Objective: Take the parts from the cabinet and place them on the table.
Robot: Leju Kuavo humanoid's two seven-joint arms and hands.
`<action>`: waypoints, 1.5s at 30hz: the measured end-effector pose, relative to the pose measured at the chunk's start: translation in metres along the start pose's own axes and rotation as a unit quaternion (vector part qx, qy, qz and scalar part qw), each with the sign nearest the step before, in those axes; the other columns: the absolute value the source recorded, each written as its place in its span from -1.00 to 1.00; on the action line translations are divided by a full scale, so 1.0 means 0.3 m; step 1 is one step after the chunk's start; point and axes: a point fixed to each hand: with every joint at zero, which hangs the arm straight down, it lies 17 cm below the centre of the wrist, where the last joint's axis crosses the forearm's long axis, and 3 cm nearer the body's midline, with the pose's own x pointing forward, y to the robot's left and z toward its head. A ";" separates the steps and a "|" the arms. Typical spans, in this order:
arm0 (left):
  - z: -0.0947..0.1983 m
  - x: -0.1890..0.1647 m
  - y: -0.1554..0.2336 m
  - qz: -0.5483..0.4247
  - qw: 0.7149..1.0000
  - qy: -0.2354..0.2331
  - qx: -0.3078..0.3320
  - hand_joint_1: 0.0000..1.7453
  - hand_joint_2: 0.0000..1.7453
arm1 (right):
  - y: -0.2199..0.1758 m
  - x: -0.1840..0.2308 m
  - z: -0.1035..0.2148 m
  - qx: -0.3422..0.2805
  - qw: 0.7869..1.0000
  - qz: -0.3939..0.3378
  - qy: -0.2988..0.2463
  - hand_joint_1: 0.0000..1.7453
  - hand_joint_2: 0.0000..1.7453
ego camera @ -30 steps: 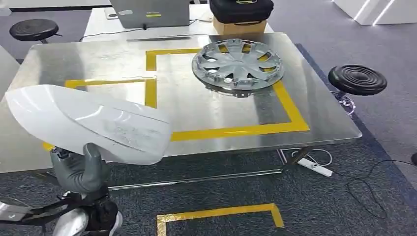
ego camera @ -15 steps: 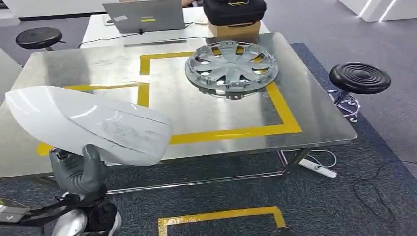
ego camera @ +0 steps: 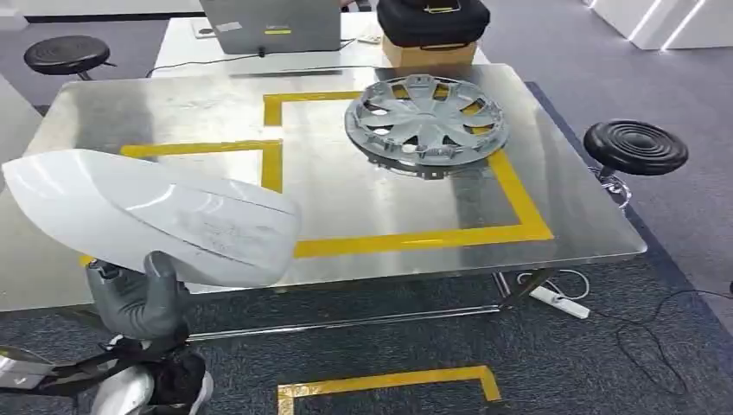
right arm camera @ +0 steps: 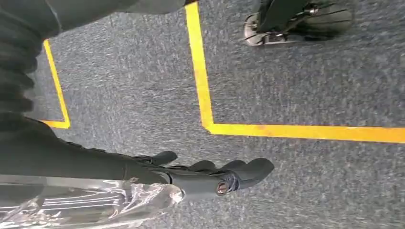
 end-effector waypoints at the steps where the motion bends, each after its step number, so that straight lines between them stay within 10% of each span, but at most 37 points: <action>1: 0.000 0.000 -0.001 0.001 1.000 0.000 0.000 1.00 1.00 | 0.000 -0.002 0.000 0.000 1.000 0.000 0.000 -1.00 1.00; 45: 0.032 -0.127 0.098 -0.029 0.996 0.057 0.063 1.00 1.00 | 0.000 0.007 0.000 -0.002 1.000 -0.004 -0.001 -1.00 1.00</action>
